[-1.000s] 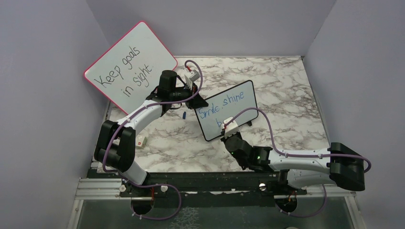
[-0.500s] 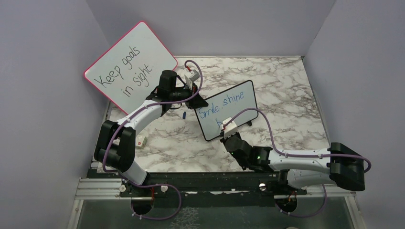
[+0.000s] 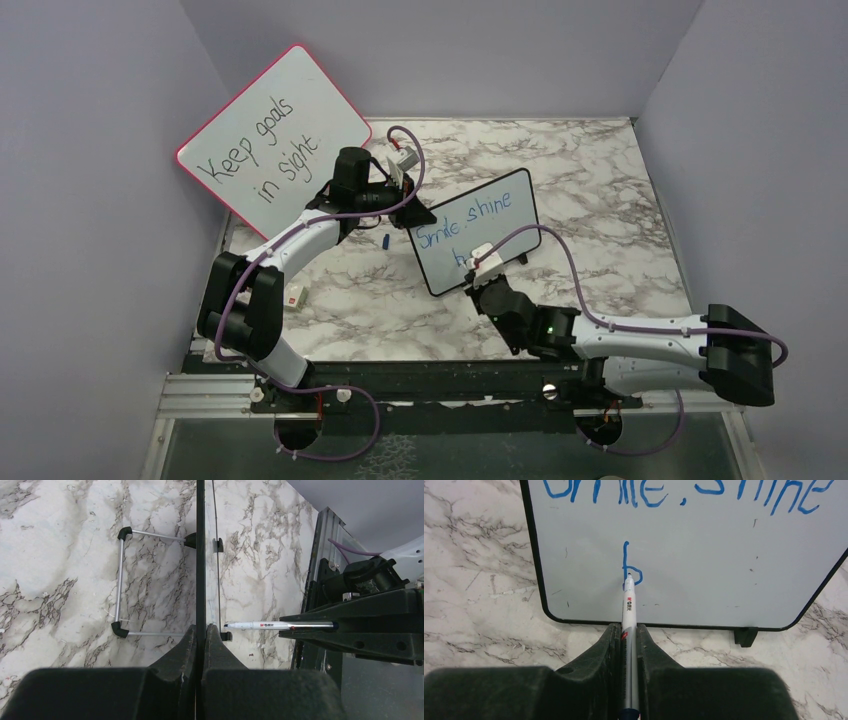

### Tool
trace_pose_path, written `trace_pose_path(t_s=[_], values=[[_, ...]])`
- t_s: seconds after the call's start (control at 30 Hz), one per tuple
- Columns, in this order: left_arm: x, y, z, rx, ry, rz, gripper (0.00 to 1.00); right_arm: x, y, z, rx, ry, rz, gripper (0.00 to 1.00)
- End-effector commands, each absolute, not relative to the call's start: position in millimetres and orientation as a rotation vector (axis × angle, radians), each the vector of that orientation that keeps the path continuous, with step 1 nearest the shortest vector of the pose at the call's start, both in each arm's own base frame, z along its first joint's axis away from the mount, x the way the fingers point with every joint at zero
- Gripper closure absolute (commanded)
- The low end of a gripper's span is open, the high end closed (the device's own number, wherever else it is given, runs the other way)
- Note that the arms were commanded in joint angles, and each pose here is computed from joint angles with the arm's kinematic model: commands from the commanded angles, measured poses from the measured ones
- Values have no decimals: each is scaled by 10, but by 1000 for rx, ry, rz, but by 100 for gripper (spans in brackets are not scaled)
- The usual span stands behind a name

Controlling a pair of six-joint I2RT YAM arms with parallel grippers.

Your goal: Write a sentence on the whiteboard

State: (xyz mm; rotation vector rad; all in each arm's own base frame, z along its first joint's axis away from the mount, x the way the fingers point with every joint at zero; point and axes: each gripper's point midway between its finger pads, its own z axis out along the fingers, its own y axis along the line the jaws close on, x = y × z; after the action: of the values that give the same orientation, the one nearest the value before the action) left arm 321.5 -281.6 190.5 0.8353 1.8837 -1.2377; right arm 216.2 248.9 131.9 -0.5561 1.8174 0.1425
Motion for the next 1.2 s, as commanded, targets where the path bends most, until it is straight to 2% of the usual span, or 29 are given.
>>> trace_pose_path(t_s=[0.0,0.63,1.17], values=[[3218,-2813,1822,884,1888,-1166,100,2225,2398,1422,-510,1785,132,99],[3225,-2812,1808,884,1891,-1164,100,2329,2470,1471,-501,1758,185,99],[3225,-2812,1810,884,1890,-1163,100,2362,2333,1263,-487,1831,117,99]])
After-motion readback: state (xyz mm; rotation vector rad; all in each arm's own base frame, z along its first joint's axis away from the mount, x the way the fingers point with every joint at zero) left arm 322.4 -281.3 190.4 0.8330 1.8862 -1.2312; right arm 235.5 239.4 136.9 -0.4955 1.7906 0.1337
